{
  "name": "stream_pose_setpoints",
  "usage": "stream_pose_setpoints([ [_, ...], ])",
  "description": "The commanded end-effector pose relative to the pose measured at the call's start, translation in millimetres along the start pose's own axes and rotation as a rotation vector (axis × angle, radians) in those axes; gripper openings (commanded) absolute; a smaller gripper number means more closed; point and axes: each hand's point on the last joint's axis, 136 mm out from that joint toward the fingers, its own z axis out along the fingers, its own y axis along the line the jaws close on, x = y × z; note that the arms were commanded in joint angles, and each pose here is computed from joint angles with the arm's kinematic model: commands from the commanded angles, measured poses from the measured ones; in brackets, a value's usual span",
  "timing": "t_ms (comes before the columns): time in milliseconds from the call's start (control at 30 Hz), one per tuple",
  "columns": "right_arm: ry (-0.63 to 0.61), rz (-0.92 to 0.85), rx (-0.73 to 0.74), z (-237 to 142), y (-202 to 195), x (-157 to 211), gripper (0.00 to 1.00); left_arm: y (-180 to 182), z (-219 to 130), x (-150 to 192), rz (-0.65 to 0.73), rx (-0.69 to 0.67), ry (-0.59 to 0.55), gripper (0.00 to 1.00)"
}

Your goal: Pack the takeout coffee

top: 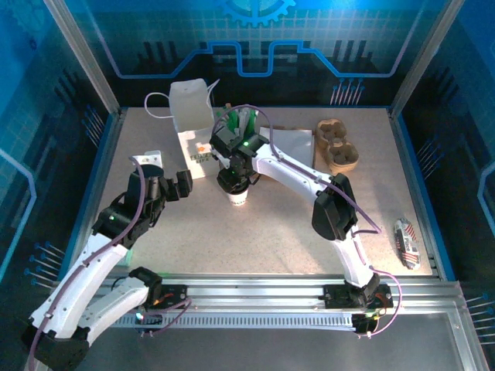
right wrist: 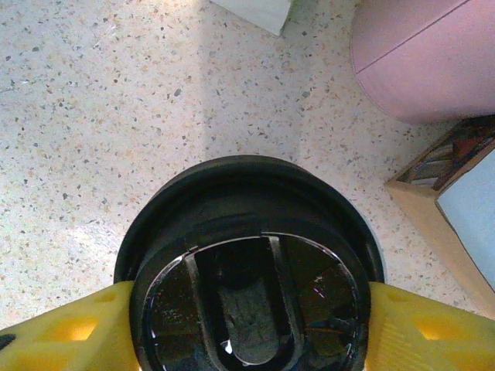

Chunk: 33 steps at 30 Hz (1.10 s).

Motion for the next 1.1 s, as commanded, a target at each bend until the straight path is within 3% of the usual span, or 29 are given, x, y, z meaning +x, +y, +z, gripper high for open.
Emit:
stream_pose_setpoints([
  [0, 0.346, 0.023, -0.045, 69, 9, 80, 0.62, -1, 0, -3, 0.005, 0.013, -0.002, 0.99],
  [400, 0.211, 0.001, -0.013, 14, 1, 34, 0.62, -1, 0, -3, 0.006, 0.012, -0.002, 0.99],
  [1067, 0.125, 0.0, -0.037, -11, -2, 5, 0.62, -1, 0, -3, 0.004, 0.014, -0.002, 0.99],
])
